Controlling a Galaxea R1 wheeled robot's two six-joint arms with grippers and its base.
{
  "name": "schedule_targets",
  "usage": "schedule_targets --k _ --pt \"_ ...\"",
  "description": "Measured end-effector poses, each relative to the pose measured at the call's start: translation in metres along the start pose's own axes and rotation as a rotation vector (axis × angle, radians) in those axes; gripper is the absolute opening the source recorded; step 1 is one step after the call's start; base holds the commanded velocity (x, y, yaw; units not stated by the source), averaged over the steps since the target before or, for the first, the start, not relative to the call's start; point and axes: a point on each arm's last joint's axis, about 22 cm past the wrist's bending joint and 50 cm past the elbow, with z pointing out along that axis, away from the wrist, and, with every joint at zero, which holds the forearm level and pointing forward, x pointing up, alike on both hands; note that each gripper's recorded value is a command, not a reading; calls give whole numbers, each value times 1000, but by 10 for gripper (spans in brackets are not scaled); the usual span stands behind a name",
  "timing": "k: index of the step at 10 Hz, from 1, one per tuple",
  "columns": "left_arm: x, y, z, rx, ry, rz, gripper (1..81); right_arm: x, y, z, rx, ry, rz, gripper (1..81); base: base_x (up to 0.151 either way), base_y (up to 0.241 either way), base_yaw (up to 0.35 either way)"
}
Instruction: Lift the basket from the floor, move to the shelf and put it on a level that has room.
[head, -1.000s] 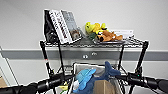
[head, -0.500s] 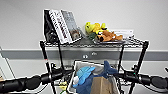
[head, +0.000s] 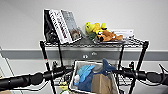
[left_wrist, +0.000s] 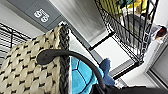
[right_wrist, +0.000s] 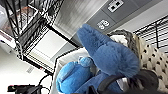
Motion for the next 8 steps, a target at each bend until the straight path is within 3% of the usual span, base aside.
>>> schedule_targets --k 8 --pt "44 -52 37 125 -11 10 10 39 27 43 -54 14 -18 10 0 0 0"
